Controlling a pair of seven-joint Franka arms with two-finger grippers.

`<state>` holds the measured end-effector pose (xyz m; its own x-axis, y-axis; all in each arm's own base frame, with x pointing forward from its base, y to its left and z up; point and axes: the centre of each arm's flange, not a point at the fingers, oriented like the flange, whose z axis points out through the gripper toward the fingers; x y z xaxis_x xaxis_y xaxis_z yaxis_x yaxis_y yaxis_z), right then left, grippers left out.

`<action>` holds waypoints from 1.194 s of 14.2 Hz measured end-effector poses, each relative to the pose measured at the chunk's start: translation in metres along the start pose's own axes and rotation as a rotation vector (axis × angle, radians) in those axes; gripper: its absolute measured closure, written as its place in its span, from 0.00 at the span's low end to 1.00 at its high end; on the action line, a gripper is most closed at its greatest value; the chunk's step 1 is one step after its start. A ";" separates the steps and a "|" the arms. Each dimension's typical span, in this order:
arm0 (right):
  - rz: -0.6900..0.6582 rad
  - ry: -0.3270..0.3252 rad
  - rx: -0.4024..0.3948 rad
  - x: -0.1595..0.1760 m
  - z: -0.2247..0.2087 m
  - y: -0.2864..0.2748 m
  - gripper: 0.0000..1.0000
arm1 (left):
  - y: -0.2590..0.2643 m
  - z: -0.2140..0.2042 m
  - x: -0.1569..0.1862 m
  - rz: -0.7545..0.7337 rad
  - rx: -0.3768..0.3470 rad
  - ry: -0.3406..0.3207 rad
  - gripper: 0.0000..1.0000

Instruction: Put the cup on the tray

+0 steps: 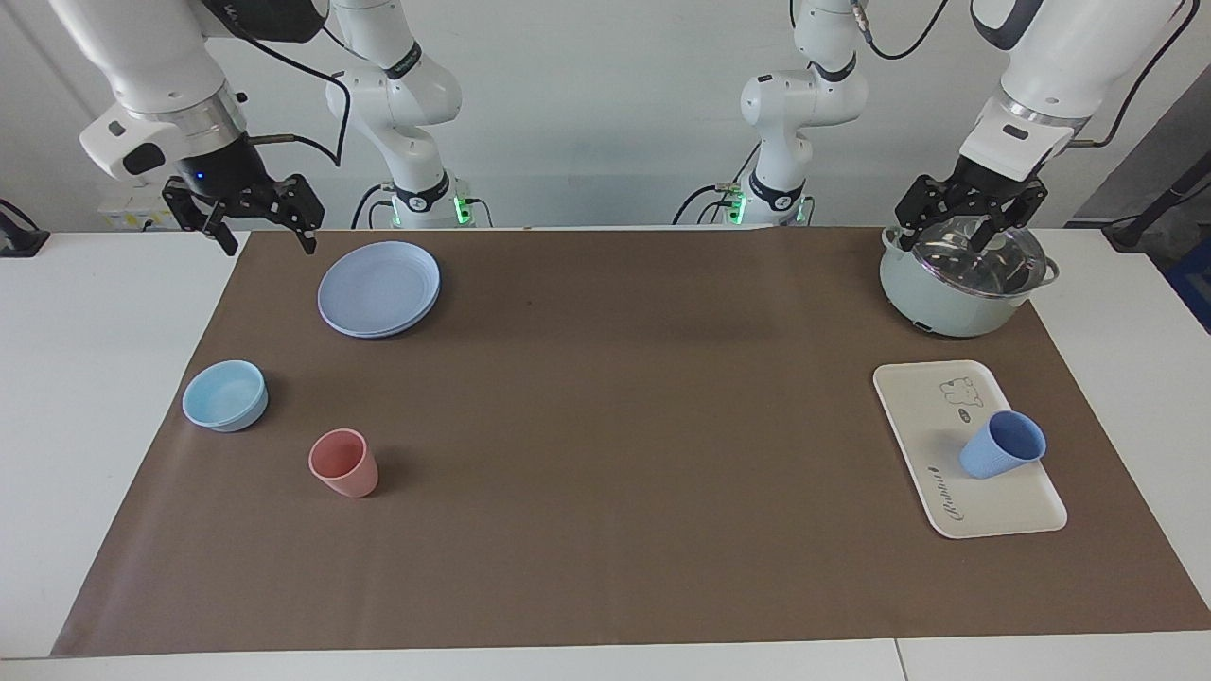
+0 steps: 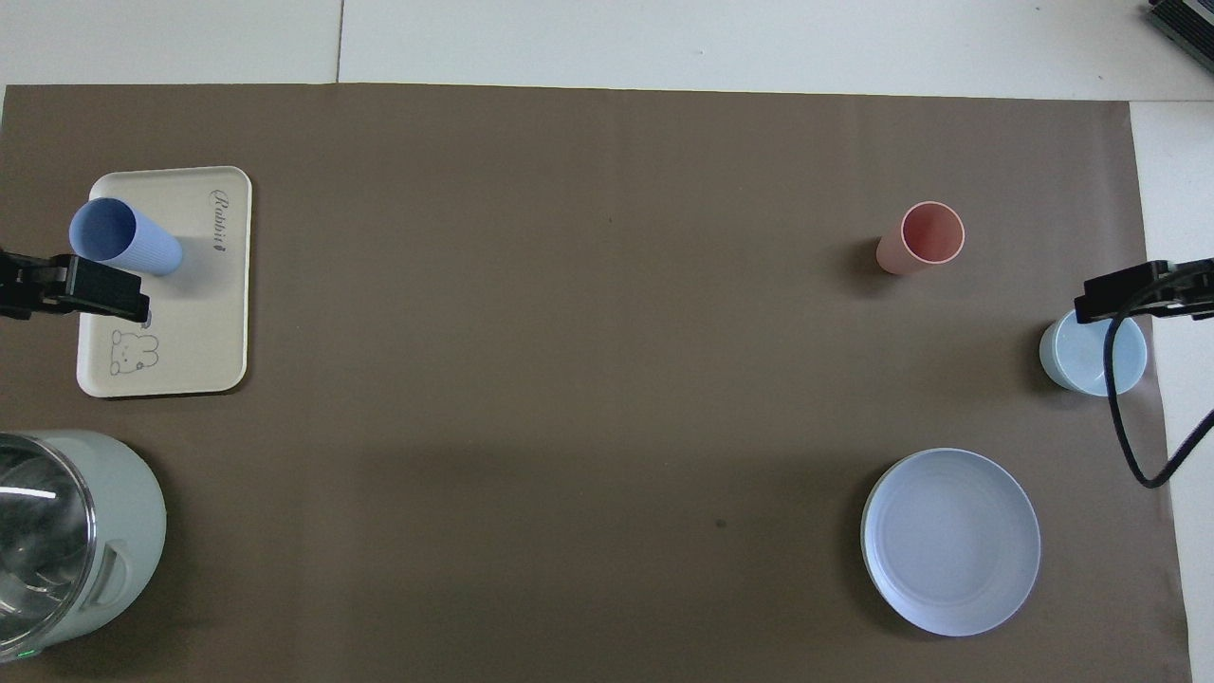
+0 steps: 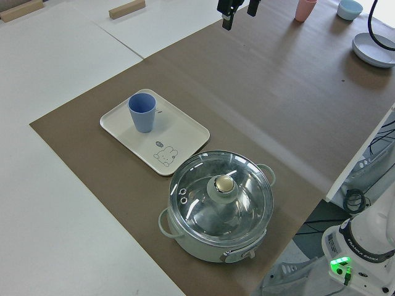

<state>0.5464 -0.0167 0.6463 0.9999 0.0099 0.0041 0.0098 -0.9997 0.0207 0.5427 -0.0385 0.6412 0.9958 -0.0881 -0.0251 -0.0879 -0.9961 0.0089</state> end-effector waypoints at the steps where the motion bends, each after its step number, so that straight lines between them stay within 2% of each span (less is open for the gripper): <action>1: 0.000 0.001 0.000 0.001 0.000 0.000 0.00 | 0.000 0.001 -0.001 0.000 0.000 -0.012 0.00; 9: -0.017 -0.004 0.003 0.006 0.008 -0.010 0.00 | 0.001 0.002 -0.002 0.001 0.000 -0.023 0.00; 12: -0.014 -0.039 0.033 0.001 0.010 -0.013 0.00 | 0.001 0.002 -0.002 0.001 0.000 -0.022 0.00; 17: -0.003 -0.043 0.039 0.001 0.010 -0.007 0.00 | -0.002 0.002 -0.002 -0.003 -0.001 -0.022 0.00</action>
<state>0.5472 -0.0100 0.6359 0.9992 0.0123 -0.0385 0.0117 -0.9998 -0.0179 0.5406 -0.0366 0.6390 0.9952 -0.0851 -0.0475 -0.0847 -0.9964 0.0095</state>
